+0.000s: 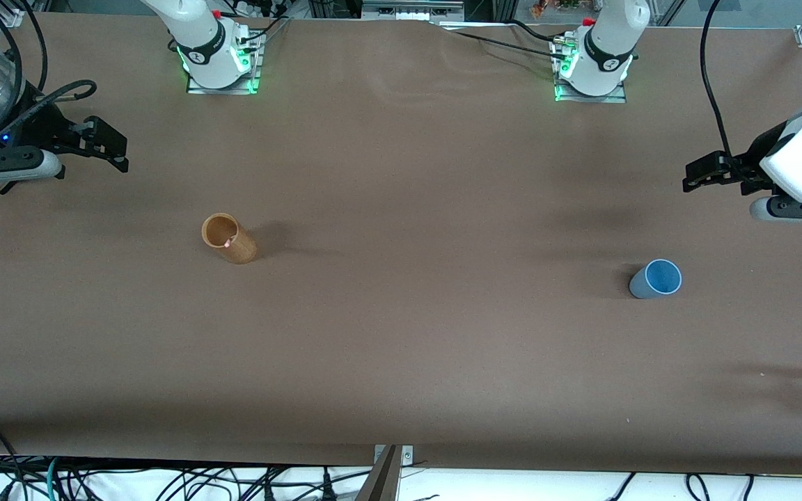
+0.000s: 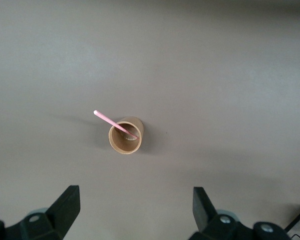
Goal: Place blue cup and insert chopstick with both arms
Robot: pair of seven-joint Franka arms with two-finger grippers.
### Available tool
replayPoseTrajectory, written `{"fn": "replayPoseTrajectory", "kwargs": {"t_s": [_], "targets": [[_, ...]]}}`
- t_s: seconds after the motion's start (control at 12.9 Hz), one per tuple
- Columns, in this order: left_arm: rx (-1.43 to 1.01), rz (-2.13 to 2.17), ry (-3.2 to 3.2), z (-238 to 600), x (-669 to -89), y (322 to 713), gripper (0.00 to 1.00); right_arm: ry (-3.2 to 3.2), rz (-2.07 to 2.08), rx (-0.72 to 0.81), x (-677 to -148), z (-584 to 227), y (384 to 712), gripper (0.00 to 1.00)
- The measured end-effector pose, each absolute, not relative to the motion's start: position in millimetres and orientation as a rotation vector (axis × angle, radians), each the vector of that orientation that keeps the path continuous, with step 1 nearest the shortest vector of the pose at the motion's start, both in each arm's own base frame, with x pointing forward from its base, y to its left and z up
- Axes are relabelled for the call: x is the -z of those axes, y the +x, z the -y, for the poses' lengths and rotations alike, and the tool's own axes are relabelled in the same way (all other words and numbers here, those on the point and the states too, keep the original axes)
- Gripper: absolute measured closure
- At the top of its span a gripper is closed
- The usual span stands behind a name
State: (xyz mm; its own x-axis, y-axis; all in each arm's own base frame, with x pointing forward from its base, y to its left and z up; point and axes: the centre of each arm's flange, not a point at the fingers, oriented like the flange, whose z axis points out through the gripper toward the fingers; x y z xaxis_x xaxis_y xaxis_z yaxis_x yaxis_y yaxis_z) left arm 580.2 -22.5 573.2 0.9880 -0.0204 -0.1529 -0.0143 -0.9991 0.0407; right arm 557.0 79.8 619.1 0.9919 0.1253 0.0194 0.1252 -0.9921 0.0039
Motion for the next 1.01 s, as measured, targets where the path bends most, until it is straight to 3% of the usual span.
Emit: {"fn": "replayPoseTrajectory", "kwargs": {"t_s": [1.01], "targets": [[0.247,0.030,3.092,23.8,-569.3,581.9,0.00,3.133,-0.171,-0.014,-618.0,-70.7,557.2,0.00]]}}
